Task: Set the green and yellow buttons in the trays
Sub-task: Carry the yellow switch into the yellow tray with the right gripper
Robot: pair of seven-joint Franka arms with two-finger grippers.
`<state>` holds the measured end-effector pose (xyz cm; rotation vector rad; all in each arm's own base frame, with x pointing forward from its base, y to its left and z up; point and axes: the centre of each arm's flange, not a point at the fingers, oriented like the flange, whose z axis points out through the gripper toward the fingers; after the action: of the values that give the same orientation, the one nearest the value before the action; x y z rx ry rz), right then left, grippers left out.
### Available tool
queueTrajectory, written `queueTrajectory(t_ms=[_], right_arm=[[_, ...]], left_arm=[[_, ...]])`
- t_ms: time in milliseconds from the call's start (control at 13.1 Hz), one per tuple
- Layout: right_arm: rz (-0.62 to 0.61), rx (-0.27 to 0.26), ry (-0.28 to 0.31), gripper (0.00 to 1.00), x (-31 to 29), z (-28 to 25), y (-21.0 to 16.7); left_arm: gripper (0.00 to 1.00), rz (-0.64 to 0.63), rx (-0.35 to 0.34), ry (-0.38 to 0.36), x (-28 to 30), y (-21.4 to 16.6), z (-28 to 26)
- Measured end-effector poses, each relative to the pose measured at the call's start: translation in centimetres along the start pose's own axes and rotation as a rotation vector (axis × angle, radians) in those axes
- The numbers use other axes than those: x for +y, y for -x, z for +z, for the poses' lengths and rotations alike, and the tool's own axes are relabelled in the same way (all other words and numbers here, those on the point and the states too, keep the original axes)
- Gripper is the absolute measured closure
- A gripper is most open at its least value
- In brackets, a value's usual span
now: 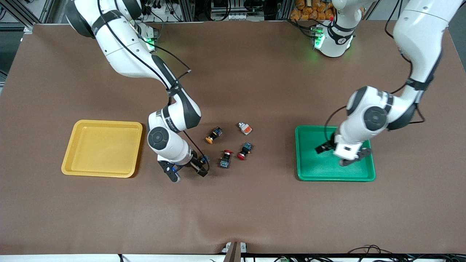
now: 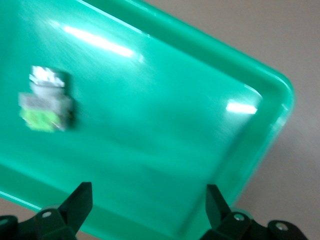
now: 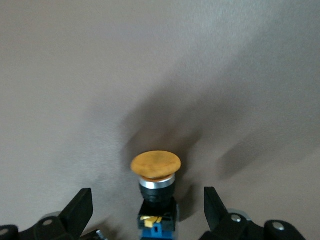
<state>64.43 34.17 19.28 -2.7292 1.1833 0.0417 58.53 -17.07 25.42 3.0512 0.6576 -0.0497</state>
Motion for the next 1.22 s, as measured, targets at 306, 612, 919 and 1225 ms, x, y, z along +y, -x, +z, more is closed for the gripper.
queueTrajectory(t_ms=[306,612,919,1225], right_arm=[[-0.045,0.028,0.039,0.43,0.4,1.1,0.0],[-0.183,-0.052,0.194,0.65,2.7,-1.2,-4.2],[-0.446,-0.204,0.281,0.65,7.1,-7.7,-11.0],[-0.778,-0.389,0.279,0.65,12.9,-11.3,-17.3]], left_arm=[[0.00,-0.030,-0.001,0.001,7.5,7.1,0.2],[0.00,-0.122,-0.024,0.018,13.4,12.4,1.2],[0.00,-0.242,-0.067,0.057,18.9,15.6,2.6],[0.00,-0.266,-0.090,0.060,22.3,18.3,4.5]])
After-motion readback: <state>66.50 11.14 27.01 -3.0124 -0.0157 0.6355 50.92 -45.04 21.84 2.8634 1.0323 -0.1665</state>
